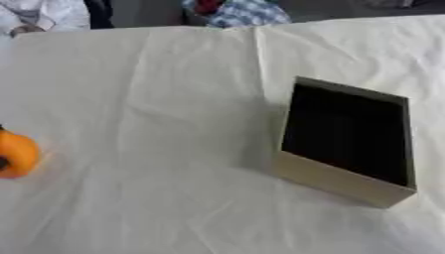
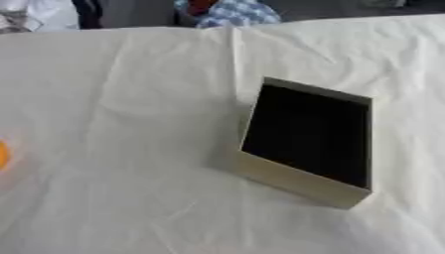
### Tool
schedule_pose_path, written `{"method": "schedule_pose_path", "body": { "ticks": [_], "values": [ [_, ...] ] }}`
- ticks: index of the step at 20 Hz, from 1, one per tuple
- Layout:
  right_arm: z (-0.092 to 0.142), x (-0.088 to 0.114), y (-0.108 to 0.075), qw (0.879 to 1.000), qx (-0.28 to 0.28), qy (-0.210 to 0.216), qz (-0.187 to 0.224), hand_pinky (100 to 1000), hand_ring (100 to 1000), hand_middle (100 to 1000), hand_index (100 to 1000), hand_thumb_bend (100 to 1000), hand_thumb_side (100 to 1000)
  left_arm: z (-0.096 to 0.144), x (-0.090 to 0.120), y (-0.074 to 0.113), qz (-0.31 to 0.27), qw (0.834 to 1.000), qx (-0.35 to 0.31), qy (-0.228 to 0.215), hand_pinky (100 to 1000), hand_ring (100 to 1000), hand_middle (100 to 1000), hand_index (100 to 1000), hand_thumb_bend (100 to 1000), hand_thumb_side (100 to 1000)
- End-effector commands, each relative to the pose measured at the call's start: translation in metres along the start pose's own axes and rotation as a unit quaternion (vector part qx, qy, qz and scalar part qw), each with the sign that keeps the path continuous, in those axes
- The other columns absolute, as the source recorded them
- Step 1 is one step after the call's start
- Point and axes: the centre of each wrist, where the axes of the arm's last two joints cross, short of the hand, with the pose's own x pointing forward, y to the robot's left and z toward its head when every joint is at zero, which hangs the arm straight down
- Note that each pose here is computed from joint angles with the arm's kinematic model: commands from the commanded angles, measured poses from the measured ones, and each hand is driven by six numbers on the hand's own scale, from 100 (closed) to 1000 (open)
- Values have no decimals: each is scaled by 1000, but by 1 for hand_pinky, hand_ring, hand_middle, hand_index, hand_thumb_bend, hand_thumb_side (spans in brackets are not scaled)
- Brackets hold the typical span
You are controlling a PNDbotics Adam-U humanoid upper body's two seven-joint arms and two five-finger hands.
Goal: Pick up objects on the table and place them in the box.
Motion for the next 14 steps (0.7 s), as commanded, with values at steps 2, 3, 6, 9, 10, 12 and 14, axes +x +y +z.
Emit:
{"method": "schedule_pose_path", "body": {
  "ticks": [2, 3, 6, 9, 10, 12, 14],
  "values": [
    [-4, 6, -4, 1000, -4, -15, -1, 594, 676, 561, 785, 100, 799, 8, -1, 19, 4, 1000, 28, -1, 477, 623, 621, 662, 116, 100],
    [-4, 6, -4, 1000, -4, -14, 0, 594, 676, 561, 785, 100, 799, 9, 0, 20, 5, 999, 32, -3, 466, 615, 611, 654, 111, 100],
    [-4, 5, -4, 1000, -5, -13, 0, 594, 676, 561, 785, 100, 800, 12, 5, 27, 2, 999, 51, -10, 432, 588, 580, 622, 109, 100],
    [-4, 5, -4, 1000, -5, -13, 0, 594, 677, 561, 785, 100, 799, 15, 14, 36, -7, 997, 77, -22, 411, 570, 558, 602, 100, 100],
    [-4, 5, -5, 1000, -5, -13, 1, 595, 677, 562, 785, 100, 799, 17, 18, 41, -10, 996, 89, -26, 406, 566, 558, 597, 100, 100],
    [-4, 5, -5, 1000, -5, -13, 2, 595, 677, 562, 785, 100, 799, 20, 25, 50, -14, 993, 109, -32, 401, 560, 566, 594, 100, 100],
    [-3, 5, -5, 1000, -6, -13, 3, 595, 677, 562, 785, 100, 799, 24, 32, 63, -19, 990, 133, -40, 399, 557, 564, 592, 100, 100]
  ]
}}
